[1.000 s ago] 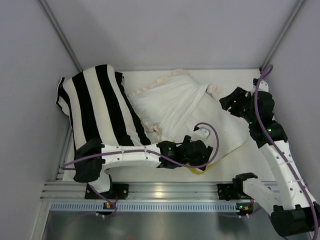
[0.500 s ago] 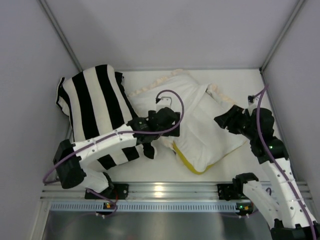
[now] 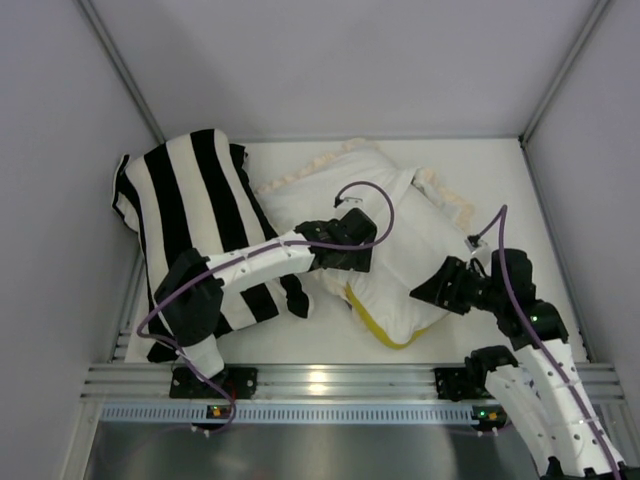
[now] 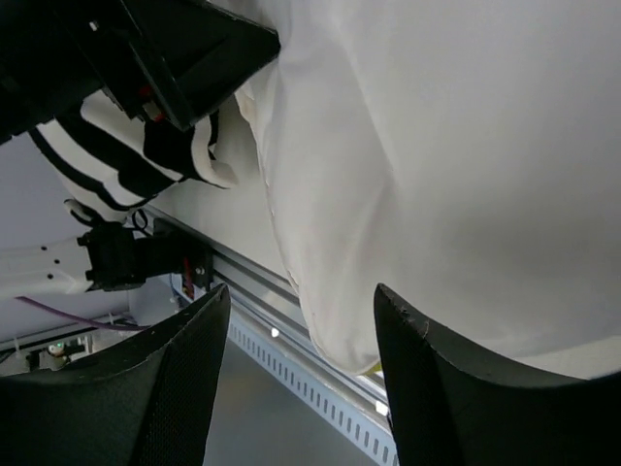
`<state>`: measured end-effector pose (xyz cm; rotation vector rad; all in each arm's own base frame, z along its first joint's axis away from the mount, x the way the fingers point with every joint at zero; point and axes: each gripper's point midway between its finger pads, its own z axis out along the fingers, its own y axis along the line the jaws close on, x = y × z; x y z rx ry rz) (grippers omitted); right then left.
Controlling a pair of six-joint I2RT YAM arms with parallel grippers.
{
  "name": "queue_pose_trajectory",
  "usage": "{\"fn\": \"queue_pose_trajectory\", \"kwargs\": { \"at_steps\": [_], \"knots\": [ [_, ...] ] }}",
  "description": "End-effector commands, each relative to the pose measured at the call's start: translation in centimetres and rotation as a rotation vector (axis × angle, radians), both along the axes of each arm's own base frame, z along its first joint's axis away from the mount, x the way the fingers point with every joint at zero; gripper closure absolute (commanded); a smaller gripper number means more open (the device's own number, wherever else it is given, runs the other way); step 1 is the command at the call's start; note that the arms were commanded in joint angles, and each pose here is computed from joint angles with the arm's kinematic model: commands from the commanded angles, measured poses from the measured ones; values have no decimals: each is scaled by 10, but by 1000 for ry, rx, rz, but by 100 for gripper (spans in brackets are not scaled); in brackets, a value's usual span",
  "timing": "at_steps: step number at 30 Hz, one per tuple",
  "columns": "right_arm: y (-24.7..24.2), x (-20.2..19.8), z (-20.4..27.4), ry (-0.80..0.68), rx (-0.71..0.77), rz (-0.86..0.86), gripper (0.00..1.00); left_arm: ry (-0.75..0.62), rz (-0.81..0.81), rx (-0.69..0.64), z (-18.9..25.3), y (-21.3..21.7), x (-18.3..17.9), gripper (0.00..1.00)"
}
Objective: Remove the pillowcase from the pillow
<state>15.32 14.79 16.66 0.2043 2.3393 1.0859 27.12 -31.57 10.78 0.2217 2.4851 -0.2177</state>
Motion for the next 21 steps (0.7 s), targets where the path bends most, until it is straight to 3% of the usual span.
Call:
{"fn": "queue_pose_trajectory", "kwargs": {
  "at_steps": [1, 5, 9, 10, 12, 13, 16, 17, 21],
  "knots": [
    [-11, -18, -11, 21, -80, -2, 42, -17, -4, -33, 11, -13, 9, 11],
    [-18, -25, -23, 43, -122, -16, 43, -1, -16, -38, 2, -21, 11, 12],
    [-28, -22, -37, 65, -183, -48, 43, 14, -26, -38, -8, -24, 10, 21],
    [-28, -18, -40, 59, -184, -55, 43, 16, -30, -43, -10, -26, 10, 34],
    [-23, -17, -58, 109, -168, -36, 43, 34, -35, -40, -17, -25, 7, 47],
    [-19, -16, -61, 117, -151, -23, 43, 37, -39, -46, -18, -26, 6, 63],
    [-3, -10, -77, 195, -75, 25, 43, 71, -42, -51, -29, -21, -4, 95],
    [2, -1, -76, 166, -48, 32, 43, 76, -44, -58, -32, -21, -6, 100],
    [-2, 32, -85, 150, -91, -37, 43, 106, -39, -104, -37, -17, -24, 100]
  ]
}}
